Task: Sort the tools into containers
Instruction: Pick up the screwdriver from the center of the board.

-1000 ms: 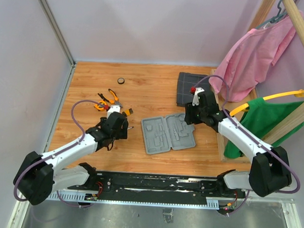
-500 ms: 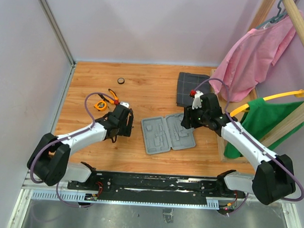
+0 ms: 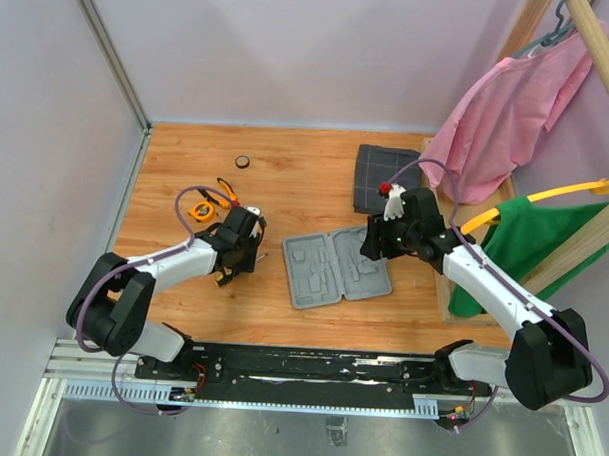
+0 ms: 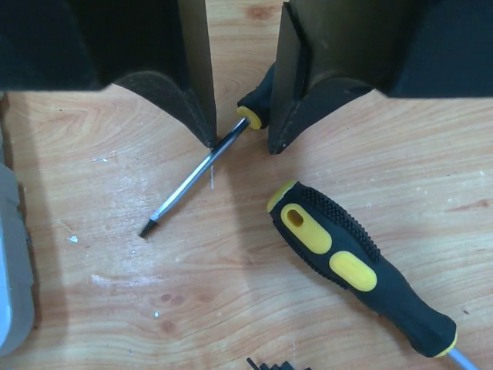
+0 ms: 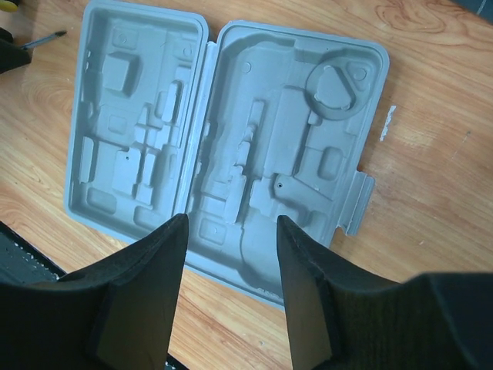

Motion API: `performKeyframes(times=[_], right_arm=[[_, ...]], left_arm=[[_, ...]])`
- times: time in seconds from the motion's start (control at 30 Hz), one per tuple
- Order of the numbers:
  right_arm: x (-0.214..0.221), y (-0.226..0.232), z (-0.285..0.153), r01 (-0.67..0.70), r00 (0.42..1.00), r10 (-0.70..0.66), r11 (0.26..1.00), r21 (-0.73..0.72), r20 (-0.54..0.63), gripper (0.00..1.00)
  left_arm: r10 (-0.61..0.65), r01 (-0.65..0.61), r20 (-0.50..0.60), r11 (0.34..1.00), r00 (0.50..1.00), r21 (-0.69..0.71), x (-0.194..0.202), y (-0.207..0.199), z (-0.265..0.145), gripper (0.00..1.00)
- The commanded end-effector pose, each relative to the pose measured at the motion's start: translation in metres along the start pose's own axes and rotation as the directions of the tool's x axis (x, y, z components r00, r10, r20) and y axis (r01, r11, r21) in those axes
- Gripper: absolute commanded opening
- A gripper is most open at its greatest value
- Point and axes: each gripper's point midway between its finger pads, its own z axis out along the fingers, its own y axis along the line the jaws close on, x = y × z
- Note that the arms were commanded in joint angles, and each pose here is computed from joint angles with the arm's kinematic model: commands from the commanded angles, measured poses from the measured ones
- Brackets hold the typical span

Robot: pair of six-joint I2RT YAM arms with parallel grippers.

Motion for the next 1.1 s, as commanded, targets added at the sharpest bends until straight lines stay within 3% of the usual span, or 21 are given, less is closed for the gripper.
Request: performKeyframes(times=[0.0,0.2,0.43,0.67,0.87,0.93,1.0,1.07], right_arm=[[0.003,0.000,-0.004,-0.031,1.000,0.031,1.000,-0.007,-0.003,0.51],[0.004,-0.002,-0.006,-0.035,0.999,0.035,0.999,0.005,0.000,0.51],[0.004,-0.011,-0.012,-0.052,0.998,0.050,0.996,0.070,0.037,0.53],[-0.005,-0.019,-0.030,-0.092,0.988,0.073,0.986,0.136,0.138,0.58],[-0.010,-0.007,-0.042,-0.108,0.966,0.087,0.991,0.073,0.242,0.63],[-0.010,-0.005,-0.045,-0.125,0.960,0.105,0.990,0.062,0.259,0.64],[-0.009,-0.004,-0.046,-0.138,0.956,0.119,0.989,0.054,0.267,0.64],[-0.006,-0.005,-0.045,-0.145,0.957,0.126,0.988,0.055,0.260,0.64]], left_arm=[[-0.012,0.013,-0.019,0.996,1.000,0.086,0.002,-0.016,0.003,0.33],[-0.018,0.023,-0.040,0.993,0.999,0.115,0.008,-0.021,0.003,0.19],[-0.052,0.048,0.020,0.986,0.998,0.159,-0.003,-0.027,-0.011,0.01],[-0.135,0.082,0.188,0.961,0.973,0.264,-0.036,-0.038,-0.048,0.00],[-0.212,0.075,0.357,0.930,0.910,0.361,-0.063,-0.042,-0.089,0.00],[-0.195,0.067,0.349,0.935,0.917,0.349,-0.062,-0.041,-0.090,0.02],[-0.184,0.090,0.290,0.946,0.939,0.310,-0.057,-0.037,-0.084,0.16],[-0.183,0.116,0.212,0.949,0.960,0.294,-0.046,-0.039,-0.074,0.22]])
